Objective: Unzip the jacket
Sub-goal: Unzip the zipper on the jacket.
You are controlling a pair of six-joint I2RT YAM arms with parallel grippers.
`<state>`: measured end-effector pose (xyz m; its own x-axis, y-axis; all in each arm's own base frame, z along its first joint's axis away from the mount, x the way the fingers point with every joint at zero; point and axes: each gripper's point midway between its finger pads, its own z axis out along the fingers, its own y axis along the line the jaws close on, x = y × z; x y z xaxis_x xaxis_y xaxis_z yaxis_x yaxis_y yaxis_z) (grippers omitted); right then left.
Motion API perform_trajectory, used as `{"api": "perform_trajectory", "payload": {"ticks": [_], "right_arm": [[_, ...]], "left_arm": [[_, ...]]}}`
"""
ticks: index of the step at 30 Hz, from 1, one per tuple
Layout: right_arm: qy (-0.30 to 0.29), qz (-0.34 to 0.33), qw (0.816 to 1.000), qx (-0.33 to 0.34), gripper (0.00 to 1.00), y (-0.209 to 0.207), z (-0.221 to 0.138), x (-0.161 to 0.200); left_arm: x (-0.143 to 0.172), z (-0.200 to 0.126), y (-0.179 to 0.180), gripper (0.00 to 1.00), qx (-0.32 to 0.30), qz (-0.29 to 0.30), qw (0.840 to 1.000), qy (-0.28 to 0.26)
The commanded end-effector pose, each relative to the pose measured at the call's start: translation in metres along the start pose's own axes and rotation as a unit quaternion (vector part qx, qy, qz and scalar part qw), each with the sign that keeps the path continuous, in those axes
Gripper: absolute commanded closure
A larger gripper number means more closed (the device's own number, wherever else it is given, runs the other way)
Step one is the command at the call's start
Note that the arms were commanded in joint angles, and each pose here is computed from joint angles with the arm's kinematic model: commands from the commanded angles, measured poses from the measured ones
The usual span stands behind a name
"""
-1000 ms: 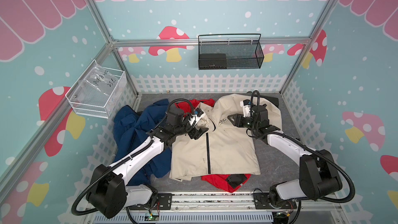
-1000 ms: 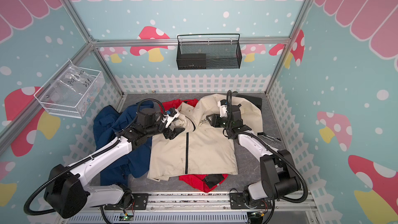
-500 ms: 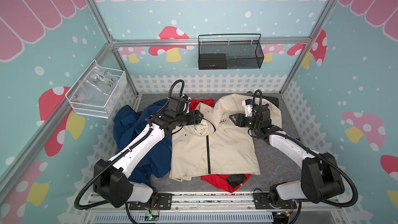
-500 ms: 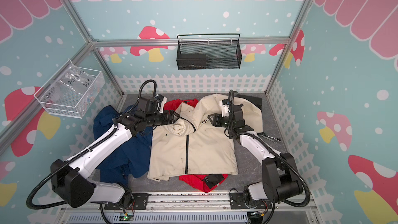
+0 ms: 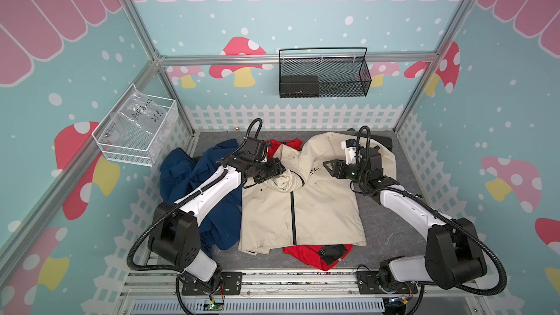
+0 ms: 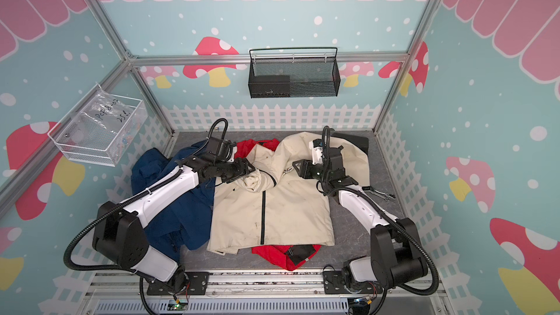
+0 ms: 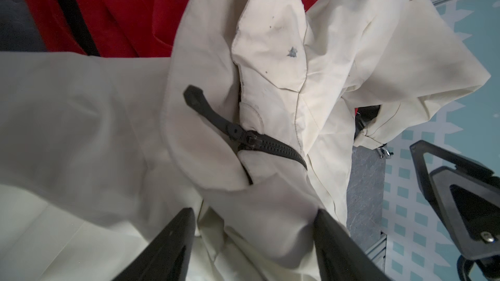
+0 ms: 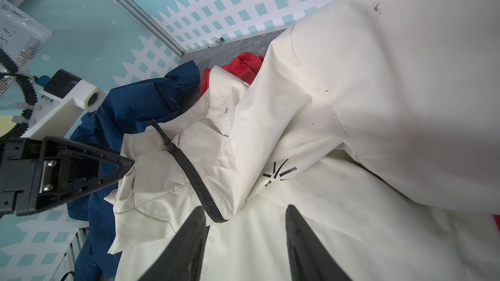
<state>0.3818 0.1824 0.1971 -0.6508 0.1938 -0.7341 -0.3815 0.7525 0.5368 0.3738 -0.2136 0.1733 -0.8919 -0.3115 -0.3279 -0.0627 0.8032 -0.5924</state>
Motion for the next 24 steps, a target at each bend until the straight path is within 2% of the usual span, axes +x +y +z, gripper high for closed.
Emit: {"api": "perform_trajectory", "payload": {"ticks": [1, 2, 3, 6, 7, 9, 11, 14, 17, 19, 22, 24], "right_arm": [[0.002, -0.011, 1.0, 0.007, 0.51, -0.001, -0.004, 0.002], [0.004, -0.01, 1.0, 0.008, 0.5, -0.002, -0.004, 0.004], [0.005, -0.01, 1.0, 0.006, 0.51, -0.002, -0.003, 0.004], [0.01, -0.02, 1.0, 0.0, 0.5, -0.001, -0.001, 0.005], [0.01, -0.029, 1.0, -0.004, 0.5, 0.0, -0.001, 0.004], [0.011, -0.054, 0.998, -0.017, 0.46, 0.006, -0.001, 0.0], [0.008, -0.091, 0.995, -0.038, 0.42, 0.016, -0.003, -0.009], [-0.005, -0.155, 0.986, -0.065, 0.4, 0.034, -0.007, -0.028], [-0.022, -0.211, 0.974, -0.083, 0.41, 0.049, -0.013, -0.043], [-0.034, -0.241, 0.964, -0.103, 0.41, 0.06, -0.019, -0.051], [-0.047, -0.275, 0.949, -0.143, 0.44, 0.076, -0.031, -0.057], [-0.056, -0.298, 0.94, -0.158, 0.45, 0.084, -0.038, -0.061]], "left_arm": [[-0.022, 0.001, -0.01, 0.34, 0.035, -0.024, 0.999, -0.028], [-0.024, 0.003, -0.009, 0.4, 0.036, -0.027, 0.999, -0.029], [-0.026, 0.005, -0.009, 0.5, 0.039, -0.028, 0.998, -0.029], [-0.031, 0.005, -0.021, 0.86, 0.062, -0.003, 0.998, -0.029], [-0.033, 0.0, -0.027, 0.94, 0.071, 0.018, 0.997, -0.032], [-0.039, -0.011, -0.037, 1.0, 0.076, 0.065, 0.994, -0.046], [-0.045, -0.026, -0.048, 1.0, 0.078, 0.126, 0.987, -0.062], [-0.047, -0.051, -0.073, 1.0, 0.099, 0.242, 0.962, -0.081], [-0.038, -0.076, -0.1, 1.0, 0.131, 0.373, 0.913, -0.1], [-0.03, -0.093, -0.115, 1.0, 0.152, 0.467, 0.862, -0.121], [-0.029, -0.117, -0.131, 1.0, 0.165, 0.557, 0.796, -0.172], [-0.03, -0.13, -0.142, 1.0, 0.175, 0.585, 0.767, -0.2]]}}
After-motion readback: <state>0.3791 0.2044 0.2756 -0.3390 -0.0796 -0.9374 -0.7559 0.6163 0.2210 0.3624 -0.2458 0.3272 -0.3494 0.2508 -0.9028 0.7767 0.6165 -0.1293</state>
